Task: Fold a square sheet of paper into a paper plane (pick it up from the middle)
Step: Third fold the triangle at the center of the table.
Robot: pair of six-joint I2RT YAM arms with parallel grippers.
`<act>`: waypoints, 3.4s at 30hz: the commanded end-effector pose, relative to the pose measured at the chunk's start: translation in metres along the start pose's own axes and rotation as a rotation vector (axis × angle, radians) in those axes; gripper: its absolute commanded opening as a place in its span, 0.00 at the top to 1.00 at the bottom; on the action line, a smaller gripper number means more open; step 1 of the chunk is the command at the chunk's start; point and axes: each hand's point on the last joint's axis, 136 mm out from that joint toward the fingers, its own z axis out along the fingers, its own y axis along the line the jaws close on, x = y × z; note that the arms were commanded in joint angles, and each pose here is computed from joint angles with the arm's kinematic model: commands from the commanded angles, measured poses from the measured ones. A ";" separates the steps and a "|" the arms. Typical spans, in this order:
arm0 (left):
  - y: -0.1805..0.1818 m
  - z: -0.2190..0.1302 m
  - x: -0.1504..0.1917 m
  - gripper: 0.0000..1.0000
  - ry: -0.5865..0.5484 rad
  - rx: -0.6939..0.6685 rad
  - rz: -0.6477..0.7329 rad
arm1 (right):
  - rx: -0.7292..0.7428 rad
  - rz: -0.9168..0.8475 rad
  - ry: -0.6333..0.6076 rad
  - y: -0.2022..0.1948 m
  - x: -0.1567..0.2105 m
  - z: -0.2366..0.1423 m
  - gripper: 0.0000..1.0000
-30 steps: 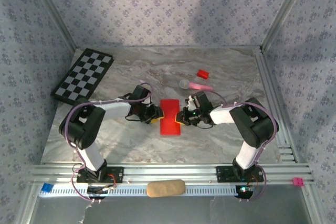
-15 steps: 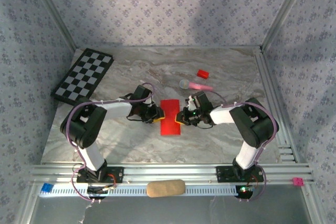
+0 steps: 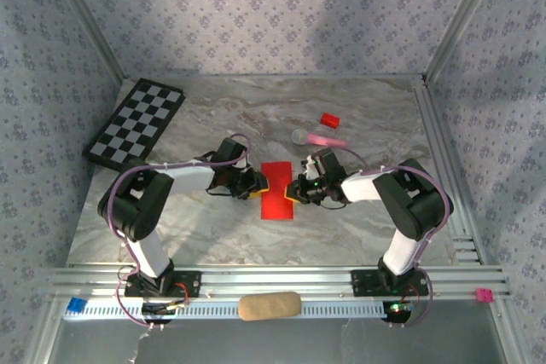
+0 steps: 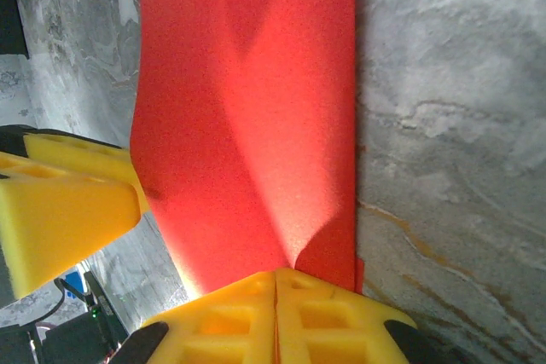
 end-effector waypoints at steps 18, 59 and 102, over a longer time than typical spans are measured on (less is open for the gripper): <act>0.006 0.002 0.005 0.64 0.048 0.023 -0.003 | 0.098 0.064 0.012 -0.028 0.009 0.001 0.90; 0.002 0.009 0.016 0.66 0.059 0.041 0.001 | 0.099 0.059 0.008 -0.026 0.009 -0.001 0.90; -0.003 -0.009 0.008 0.92 -0.034 0.036 -0.064 | 0.066 -0.053 -0.015 0.001 0.000 -0.010 0.81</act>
